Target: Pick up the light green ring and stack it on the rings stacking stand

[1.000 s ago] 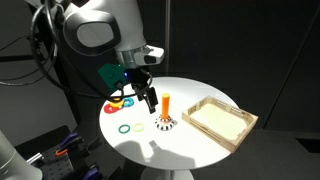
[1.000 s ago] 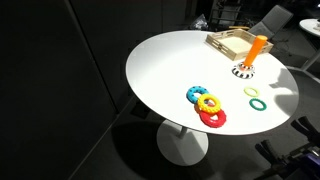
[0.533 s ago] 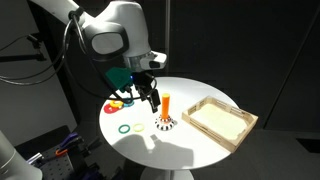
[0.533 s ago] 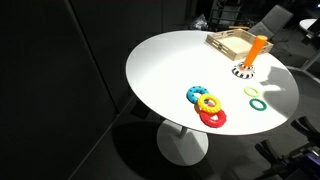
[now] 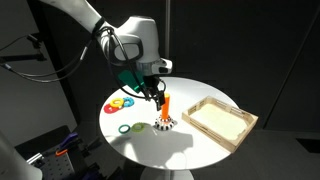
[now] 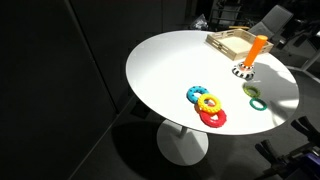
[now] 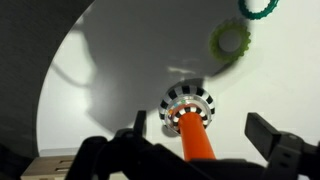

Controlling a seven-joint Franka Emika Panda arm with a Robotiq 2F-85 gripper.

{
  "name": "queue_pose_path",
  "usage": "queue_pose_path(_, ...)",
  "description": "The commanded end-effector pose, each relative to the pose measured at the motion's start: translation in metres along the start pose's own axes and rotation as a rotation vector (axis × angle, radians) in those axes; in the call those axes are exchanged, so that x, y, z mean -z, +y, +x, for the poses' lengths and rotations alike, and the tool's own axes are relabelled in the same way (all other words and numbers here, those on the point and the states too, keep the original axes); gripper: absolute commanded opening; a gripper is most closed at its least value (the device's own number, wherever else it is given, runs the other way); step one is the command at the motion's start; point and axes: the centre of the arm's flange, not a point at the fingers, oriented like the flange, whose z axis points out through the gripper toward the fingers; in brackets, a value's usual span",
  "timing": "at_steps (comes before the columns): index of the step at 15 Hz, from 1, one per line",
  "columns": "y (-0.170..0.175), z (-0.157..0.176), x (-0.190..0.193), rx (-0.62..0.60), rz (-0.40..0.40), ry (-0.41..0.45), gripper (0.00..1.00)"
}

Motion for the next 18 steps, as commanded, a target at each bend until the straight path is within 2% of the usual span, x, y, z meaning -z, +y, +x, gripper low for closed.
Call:
queue_pose_path(1,-0.015,0.04,-0.032,0.04,0.008,-0.033,1.0)
queue_pose_path(5,-0.029,0.054,-0.052,0.077,0.017,-0.059,1.0)
queue_pose_path(6,-0.03,0.036,-0.05,0.062,-0.002,-0.059,1.0)
queue_pose_path(18,-0.033,0.044,-0.056,0.069,0.0,-0.062,1.0)
